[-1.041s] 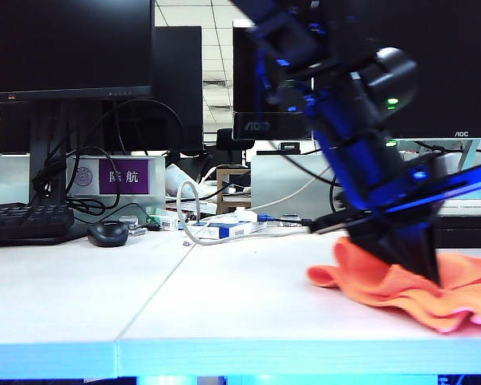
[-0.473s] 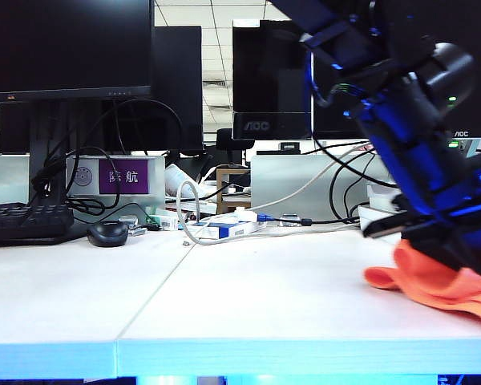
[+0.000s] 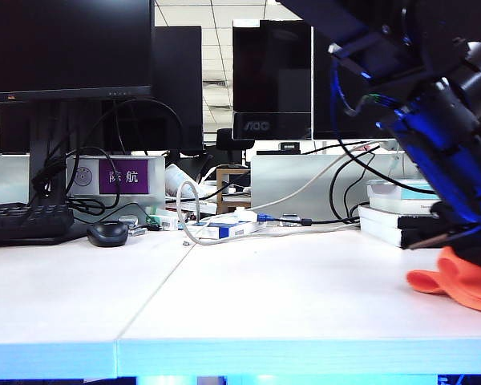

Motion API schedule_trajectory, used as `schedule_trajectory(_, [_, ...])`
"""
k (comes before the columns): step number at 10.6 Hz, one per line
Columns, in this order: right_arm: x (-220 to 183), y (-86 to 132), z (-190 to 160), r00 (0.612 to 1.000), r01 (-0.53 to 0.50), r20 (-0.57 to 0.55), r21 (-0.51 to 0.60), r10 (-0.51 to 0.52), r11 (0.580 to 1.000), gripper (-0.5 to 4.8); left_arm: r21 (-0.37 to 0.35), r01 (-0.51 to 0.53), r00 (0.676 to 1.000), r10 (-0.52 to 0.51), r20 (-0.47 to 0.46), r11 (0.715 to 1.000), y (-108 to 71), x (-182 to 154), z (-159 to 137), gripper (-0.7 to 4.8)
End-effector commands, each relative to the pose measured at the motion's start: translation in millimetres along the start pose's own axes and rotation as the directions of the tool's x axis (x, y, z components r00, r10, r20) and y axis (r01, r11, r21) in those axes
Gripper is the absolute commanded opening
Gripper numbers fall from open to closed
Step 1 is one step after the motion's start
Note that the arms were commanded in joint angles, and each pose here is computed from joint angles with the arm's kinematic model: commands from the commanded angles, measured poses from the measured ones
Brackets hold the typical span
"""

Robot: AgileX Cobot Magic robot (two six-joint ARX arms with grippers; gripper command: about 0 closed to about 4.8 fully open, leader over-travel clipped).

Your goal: Wipe the table from left to right using the rag.

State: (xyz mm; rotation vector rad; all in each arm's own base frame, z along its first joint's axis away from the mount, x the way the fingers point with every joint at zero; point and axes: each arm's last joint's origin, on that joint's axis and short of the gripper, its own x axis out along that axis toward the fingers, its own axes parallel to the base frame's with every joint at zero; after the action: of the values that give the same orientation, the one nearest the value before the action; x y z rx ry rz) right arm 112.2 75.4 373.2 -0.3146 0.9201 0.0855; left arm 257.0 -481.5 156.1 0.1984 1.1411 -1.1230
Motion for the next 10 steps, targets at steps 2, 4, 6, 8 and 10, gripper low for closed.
schedule_trajectory(2, [-1.6, -0.5, 0.3, 1.0, -0.005, 0.008, 0.01, 0.004, 1.0, -0.01, -0.037, 0.011, 0.999, -0.012, -0.033, 0.999, 0.4, 24.5, -3.3, -0.05])
schedule_trajectory(4, [-1.6, -0.5, 0.2, 1.0, -0.004, 0.008, 0.01, 0.004, 1.0, -0.01, -0.037, 0.026, 1.0, -0.026, 0.0, 0.999, -2.3, 26.7, -0.2, -0.05])
schedule_trajectory(6, [-1.6, -0.5, 0.2, 1.0, -0.004, 0.008, 0.01, 0.004, 1.0, -0.01, -0.034, 0.04, 0.998, -0.039, 0.041, 0.999, -4.1, 26.8, 3.8, -0.05])
schedule_trajectory(8, [-1.6, -0.5, 0.2, 1.0, -0.004, 0.007, 0.01, 0.004, 1.0, -0.01, -0.038, 0.051, 0.996, -0.048, 0.072, 0.998, -5.0, 26.6, 6.9, -0.06])
schedule_trajectory(10, [-1.6, -0.5, 0.2, 1.0, -0.004, 0.008, 0.01, 0.004, 1.0, -0.01, -0.034, 0.052, 0.996, -0.049, 0.079, 0.998, -4.8, 27.4, 7.4, -0.05])
